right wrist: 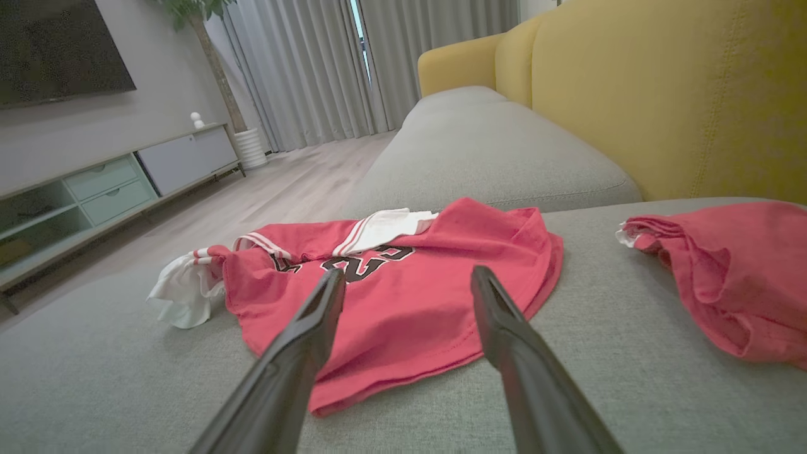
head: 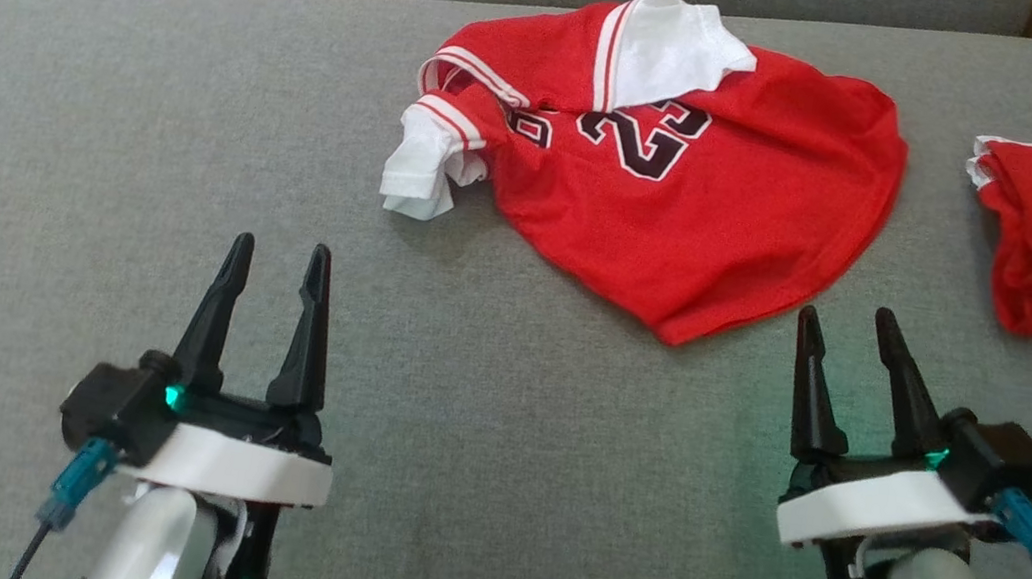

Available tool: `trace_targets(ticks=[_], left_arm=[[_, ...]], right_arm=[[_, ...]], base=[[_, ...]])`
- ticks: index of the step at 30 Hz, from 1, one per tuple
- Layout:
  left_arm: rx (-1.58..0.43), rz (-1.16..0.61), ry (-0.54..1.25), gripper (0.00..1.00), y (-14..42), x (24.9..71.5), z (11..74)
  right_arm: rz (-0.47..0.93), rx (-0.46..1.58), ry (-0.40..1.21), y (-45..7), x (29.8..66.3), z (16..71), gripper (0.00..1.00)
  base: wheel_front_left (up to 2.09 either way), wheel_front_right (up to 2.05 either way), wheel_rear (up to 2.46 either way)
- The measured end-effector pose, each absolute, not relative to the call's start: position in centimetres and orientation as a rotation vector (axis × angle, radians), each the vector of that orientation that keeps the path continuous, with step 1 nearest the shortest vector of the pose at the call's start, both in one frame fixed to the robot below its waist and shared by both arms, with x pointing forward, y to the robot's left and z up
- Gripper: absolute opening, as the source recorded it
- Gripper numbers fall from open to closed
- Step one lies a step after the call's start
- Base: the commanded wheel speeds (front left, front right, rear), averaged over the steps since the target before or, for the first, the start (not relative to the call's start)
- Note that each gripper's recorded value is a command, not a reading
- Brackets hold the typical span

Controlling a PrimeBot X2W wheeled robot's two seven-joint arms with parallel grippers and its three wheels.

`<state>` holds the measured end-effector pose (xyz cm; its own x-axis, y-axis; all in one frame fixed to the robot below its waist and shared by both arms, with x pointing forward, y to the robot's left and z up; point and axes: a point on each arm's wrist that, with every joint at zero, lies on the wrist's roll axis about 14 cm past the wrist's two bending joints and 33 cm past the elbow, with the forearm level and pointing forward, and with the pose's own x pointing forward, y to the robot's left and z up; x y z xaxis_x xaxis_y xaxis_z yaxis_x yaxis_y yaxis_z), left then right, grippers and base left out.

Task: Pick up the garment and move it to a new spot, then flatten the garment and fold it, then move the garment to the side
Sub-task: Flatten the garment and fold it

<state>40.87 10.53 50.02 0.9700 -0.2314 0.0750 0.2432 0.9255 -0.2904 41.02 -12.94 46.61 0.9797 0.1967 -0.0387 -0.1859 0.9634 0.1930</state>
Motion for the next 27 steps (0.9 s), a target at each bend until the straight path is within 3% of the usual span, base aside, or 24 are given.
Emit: trace_targets(ticks=[6, 16, 25, 26, 27], left_arm=[[-0.3, -0.227, -0.022, 1.0, 11.1, 40.7, 49.3], [-0.3, -0.188, 0.013, 1.0, 12.5, 40.5, 48.0], [-0.294, -0.167, 0.015, 1.0, 13.2, 40.0, 48.0], [-0.294, -0.168, 0.015, 1.0, 13.2, 40.0, 48.0], [-0.294, -0.169, 0.013, 1.0, 13.1, 40.0, 48.1]], right_arm=[[0.23, 0.167, 0.184, -11.7, 41.8, 44.0, 1.0], [0.452, -0.003, 0.414, -5.3, 42.3, 38.8, 1.0], [0.461, -0.133, 0.49, -5.8, 42.6, 37.0, 1.0], [0.458, -0.136, 0.495, -6.0, 42.6, 36.9, 0.71], [0.454, -0.138, 0.497, -6.1, 42.6, 37.0, 0.23]], base=[[0.0, 0.0, 0.0], [0.0, 0.0, 0.0], [0.0, 0.0, 0.0], [0.0, 0.0, 0.0], [0.0, 0.0, 0.0]])
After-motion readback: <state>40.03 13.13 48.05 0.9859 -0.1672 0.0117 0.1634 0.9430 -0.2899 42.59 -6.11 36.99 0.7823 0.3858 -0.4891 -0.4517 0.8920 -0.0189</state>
